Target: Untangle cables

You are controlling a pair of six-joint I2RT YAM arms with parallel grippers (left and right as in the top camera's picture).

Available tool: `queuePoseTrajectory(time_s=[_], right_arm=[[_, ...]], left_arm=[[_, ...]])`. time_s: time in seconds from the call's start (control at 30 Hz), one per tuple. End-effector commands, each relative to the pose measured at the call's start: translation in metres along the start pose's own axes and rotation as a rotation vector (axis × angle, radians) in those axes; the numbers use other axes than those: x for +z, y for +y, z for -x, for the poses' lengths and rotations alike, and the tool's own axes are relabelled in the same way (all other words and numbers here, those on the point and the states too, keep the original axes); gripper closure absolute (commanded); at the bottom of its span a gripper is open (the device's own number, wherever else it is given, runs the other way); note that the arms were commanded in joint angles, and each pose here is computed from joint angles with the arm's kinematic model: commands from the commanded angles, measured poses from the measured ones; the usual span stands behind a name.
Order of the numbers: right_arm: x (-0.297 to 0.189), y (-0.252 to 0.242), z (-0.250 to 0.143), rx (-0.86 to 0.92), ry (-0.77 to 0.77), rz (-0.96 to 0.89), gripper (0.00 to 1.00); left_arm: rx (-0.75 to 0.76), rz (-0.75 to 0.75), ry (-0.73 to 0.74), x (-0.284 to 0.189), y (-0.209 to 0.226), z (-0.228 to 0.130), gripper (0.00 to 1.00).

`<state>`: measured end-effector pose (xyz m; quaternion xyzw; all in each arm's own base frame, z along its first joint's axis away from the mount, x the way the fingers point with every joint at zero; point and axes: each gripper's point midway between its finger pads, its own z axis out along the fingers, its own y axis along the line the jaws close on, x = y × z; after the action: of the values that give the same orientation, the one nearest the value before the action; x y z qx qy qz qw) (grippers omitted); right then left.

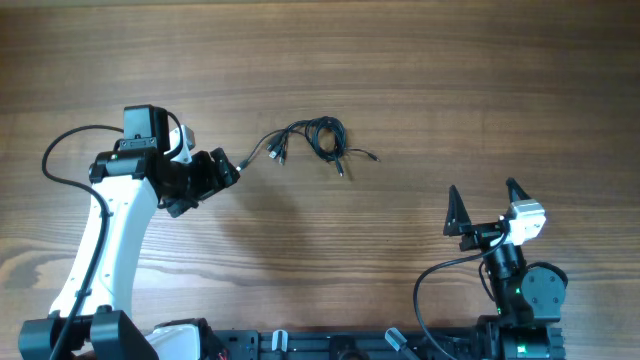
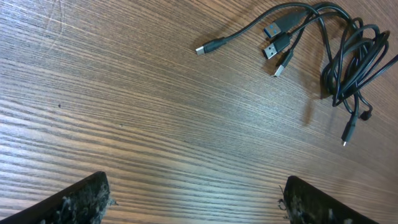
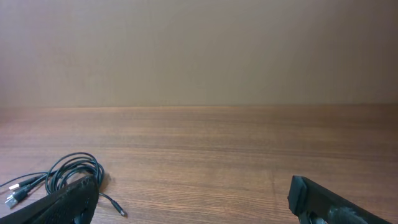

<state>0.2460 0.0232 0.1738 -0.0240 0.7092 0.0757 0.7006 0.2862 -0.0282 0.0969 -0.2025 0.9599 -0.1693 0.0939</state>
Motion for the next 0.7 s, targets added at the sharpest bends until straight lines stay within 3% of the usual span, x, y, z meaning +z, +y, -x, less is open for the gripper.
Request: queuePoseTrajectory(time_s=[0.0,0.03,0.07,0.1,0.13,0.17,0.2,0.47,0.5,0.6,0.67], right_arm=[[0.000,0.000,0.001,-0.019,-0.008,-0.001,0.00],[0.000,0.000,0.001,-0.019,-0.008,-0.001,0.00],[0.000,0.000,0.001,-0.019,-0.008,-0.001,0.00],[0.000,0.000,0.001,-0.019,-0.008,-0.001,0.00],[0.000,0.000,0.001,-0.019,-0.008,-0.001,0.00],[0.000,0.000,0.001,-0.019,-0.008,-0.001,0.00],[0.000,0.000,0.001,-0.019,-0.008,-0.001,0.00],[0.000,0.000,0.001,-0.019,-0.008,-0.001,0.00],[0.000,0.000,0.001,-0.019,-0.008,-0.001,0.00],[0.000,0.000,0.001,-0.019,-0.008,-0.001,0.00],[0.000,0.000,0.001,-0.019,-0.008,-0.001,0.00]], left_arm=[[-0.003,0.022,0.008,0.004,0.005,-0.001,0.09],[-0.005,0.032,0.009,0.005,0.007,-0.001,0.12],[-0.010,0.038,0.017,0.008,0.009,-0.001,0.26],[-0.014,0.042,0.028,0.011,0.010,-0.002,0.62],[-0.018,0.046,0.038,0.013,0.011,-0.003,0.82],[-0.021,0.051,0.049,0.016,0.012,-0.004,0.92],[-0.027,0.057,0.066,0.020,0.014,-0.005,0.96],[-0.026,0.068,0.103,0.030,0.014,-0.010,0.89],[-0.022,0.068,0.103,0.031,0.013,-0.010,0.85],[-0.047,0.084,0.069,0.032,0.013,-0.003,0.51],[-0.111,0.131,0.026,0.032,0.020,0.005,0.43]])
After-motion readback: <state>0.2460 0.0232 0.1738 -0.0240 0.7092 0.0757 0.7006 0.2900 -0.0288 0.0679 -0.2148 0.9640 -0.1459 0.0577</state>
